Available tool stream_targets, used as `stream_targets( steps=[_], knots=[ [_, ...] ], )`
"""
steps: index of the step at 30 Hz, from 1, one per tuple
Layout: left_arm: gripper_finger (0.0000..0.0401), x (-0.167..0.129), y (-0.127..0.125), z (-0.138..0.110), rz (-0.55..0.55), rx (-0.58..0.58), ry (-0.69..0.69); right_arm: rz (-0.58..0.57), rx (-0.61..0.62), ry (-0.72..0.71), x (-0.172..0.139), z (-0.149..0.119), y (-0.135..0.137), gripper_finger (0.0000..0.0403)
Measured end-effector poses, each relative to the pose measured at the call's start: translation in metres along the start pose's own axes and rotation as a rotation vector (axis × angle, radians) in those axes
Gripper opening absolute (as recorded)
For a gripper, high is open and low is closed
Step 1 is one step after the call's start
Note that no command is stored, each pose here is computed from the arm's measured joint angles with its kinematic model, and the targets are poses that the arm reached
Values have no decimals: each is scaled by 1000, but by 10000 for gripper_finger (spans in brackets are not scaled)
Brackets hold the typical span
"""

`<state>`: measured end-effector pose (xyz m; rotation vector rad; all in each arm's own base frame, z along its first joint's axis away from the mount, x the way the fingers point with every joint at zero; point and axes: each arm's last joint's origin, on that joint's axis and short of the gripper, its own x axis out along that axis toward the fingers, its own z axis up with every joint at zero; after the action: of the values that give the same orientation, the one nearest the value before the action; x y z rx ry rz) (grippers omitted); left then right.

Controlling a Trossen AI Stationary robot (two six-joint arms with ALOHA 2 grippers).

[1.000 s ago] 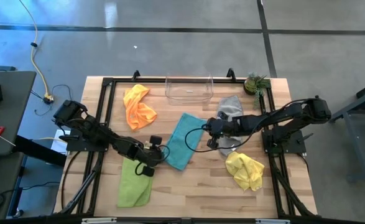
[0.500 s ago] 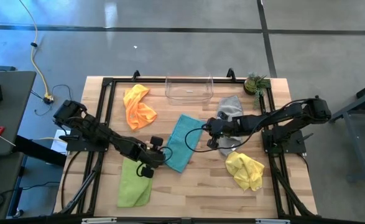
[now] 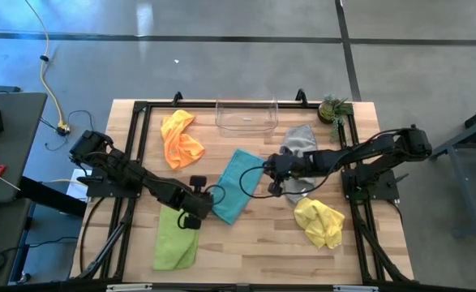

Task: Fold microfiber towels
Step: Fold the blue towel on the table

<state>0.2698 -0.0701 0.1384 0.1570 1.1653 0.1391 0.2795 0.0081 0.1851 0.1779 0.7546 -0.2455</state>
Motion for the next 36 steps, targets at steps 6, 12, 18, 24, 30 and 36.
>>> stream_targets(
  steps=[6, 12, 18, 24, 30, 36],
  knots=[
    [1, 0, 1, -2, 18, -39, 15, 33, 22, -12, 7, 0, 3, 0],
    [1, 0, 1, -2, 20, -63, 16, -7, 46, 29, 36, -12, 3, 0],
    [1, 0, 2, -4, 35, -79, 29, -32, 81, 44, 56, -19, -2, 0],
    [1, -4, 3, -3, 37, -96, 21, -54, 97, 74, 75, -28, -11, 0],
    [1, -4, 4, -7, 53, -102, 62, -62, 96, 84, 80, -31, -12, 0],
    [1, -4, 4, -9, 34, -110, 85, -52, 96, 95, 80, -31, -12, 0]
  ],
)
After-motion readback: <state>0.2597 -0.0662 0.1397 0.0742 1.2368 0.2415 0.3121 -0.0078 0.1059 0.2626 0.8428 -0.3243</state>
